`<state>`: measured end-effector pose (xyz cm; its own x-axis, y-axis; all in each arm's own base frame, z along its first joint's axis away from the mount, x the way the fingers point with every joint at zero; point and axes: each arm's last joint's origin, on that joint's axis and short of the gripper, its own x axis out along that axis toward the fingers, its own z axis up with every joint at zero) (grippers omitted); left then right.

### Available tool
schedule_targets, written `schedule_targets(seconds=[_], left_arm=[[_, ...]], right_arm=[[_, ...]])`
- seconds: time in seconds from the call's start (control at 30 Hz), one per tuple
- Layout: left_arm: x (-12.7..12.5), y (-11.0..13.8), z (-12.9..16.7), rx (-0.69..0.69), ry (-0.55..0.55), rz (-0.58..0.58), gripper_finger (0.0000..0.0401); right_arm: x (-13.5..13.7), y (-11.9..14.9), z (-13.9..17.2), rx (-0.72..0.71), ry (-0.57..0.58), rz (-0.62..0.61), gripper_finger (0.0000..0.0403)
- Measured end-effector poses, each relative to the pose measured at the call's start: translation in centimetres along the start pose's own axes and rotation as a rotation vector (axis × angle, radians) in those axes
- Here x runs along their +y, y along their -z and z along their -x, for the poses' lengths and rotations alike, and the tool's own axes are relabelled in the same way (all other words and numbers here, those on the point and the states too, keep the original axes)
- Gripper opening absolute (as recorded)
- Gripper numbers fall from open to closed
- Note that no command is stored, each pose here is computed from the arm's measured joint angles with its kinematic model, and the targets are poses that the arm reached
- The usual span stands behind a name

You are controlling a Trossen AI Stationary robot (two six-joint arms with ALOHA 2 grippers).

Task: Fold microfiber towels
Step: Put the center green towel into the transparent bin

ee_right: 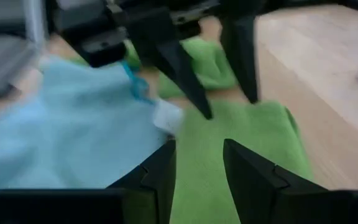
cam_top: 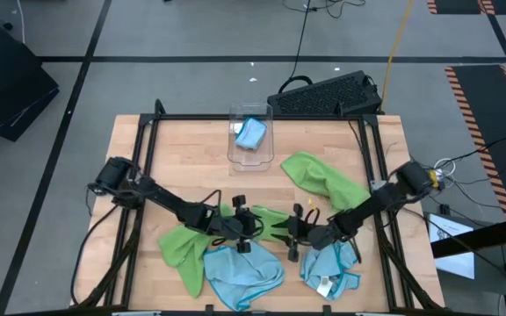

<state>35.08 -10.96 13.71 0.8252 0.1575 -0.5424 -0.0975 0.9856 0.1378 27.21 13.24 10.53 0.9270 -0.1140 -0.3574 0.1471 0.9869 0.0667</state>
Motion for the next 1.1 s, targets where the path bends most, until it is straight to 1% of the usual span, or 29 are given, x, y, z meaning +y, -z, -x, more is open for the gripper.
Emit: schedule_targets(seconds=[0.07, 0.23, 0.37, 0.47, 0.57, 0.67, 0.8, 0.9, 0.97, 1.1], left_arm=[[0.2, 0.9, -0.8, 0.036, -0.014, -0.008, 0.0152], [1.0, 2.5, -2.6, 0.098, -0.038, 0.012, 0.0152], [1.4, 2.9, -3.1, 0.109, -0.031, 0.031, 0.0152], [1.4, 2.8, -3.1, 0.108, -0.029, 0.018, 0.0152], [1.6, 2.1, -2.5, 0.098, -0.025, -0.008, 0.0152], [1.5, 0.9, -1.4, 0.060, -0.014, -0.008, 0.0152], [0.5, -0.7, 0.4, -0.004, 0.024, -0.037, 0.0152], [-0.7, -0.9, 1.4, -0.024, 0.057, -0.084, 0.0152], [-1.6, -0.7, 1.9, -0.026, 0.056, -0.105, 0.0156], [-3.6, 0.0, 2.4, -0.035, 0.089, -0.106, 0.0183]], right_arm=[[-0.1, 1.1, -0.5, 0.017, 0.020, 0.013, 0.0115], [-0.7, 3.4, -1.3, 0.054, 0.132, 0.015, 0.0086], [-1.1, 4.3, -1.8, 0.069, 0.140, -0.053, 0.0068], [-1.1, 4.5, -1.9, 0.071, 0.146, -0.067, 0.0061], [-1.1, 4.4, -1.9, 0.069, 0.139, -0.057, 0.0060], [-0.9, 3.9, -1.8, 0.054, 0.115, -0.039, 0.0059], [-0.7, 2.6, -1.4, 0.017, 0.089, -0.019, 0.0059], [-0.3, 1.6, -0.8, 0.004, 0.070, 0.014, 0.0059], [0.0, 0.8, -0.1, 0.005, 0.055, 0.034, 0.0061], [0.6, -0.5, 1.5, 0.039, 0.017, 0.059, 0.0083]])
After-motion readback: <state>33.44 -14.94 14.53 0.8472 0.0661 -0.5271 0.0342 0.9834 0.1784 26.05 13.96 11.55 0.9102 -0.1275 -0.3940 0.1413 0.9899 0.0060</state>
